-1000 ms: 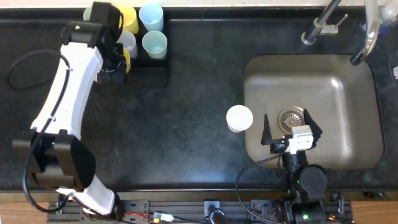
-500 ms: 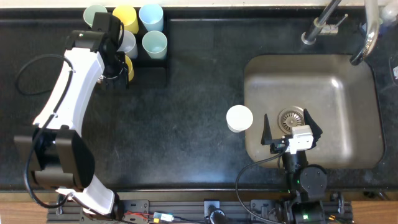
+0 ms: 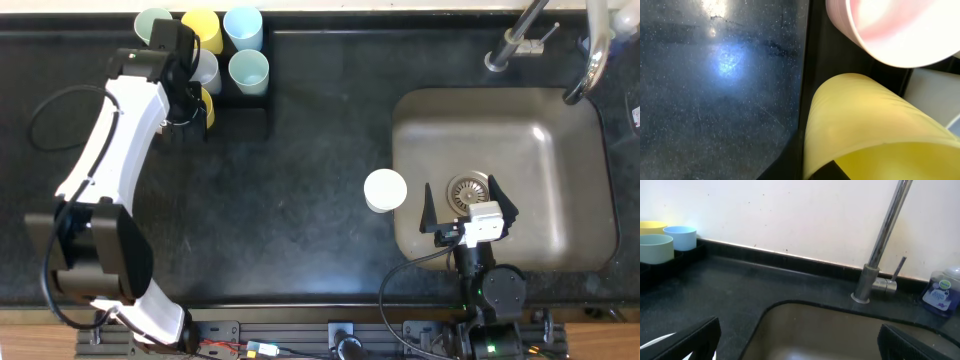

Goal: Store Cups

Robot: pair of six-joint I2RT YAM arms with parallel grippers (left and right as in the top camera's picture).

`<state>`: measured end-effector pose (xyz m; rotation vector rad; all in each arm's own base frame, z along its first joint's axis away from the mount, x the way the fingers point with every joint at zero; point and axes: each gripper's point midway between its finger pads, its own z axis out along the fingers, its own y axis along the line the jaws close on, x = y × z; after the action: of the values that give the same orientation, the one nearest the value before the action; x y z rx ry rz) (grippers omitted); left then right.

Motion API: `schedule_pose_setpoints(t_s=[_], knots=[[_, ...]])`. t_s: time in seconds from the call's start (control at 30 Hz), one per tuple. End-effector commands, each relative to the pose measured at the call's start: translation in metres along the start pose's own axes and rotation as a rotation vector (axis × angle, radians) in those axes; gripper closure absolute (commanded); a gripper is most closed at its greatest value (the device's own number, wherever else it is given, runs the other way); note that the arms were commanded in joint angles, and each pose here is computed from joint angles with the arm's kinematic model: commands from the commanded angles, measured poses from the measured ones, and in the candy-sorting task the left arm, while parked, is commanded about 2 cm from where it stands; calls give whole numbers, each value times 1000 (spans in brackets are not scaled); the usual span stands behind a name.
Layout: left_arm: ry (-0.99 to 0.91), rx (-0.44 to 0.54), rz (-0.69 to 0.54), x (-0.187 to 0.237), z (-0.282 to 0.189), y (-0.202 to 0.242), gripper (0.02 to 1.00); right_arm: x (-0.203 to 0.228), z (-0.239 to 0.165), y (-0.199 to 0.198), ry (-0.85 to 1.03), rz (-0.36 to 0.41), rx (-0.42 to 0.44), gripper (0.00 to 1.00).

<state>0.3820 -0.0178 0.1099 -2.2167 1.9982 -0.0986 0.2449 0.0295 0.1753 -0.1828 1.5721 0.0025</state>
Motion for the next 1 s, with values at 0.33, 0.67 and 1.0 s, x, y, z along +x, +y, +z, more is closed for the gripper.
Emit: schedule_pose_setpoints(t_s=[0.33, 0.67, 1.0], knots=[[-36, -17, -25, -8, 17, -3, 956, 3, 0, 1, -3, 0, 0, 5], [-48, -25, -23, -9, 25, -5, 925, 3, 0, 1, -3, 0, 0, 7], [-50, 7, -26, -11, 26, -13, 888, 3, 0, 1, -3, 0, 0, 5]])
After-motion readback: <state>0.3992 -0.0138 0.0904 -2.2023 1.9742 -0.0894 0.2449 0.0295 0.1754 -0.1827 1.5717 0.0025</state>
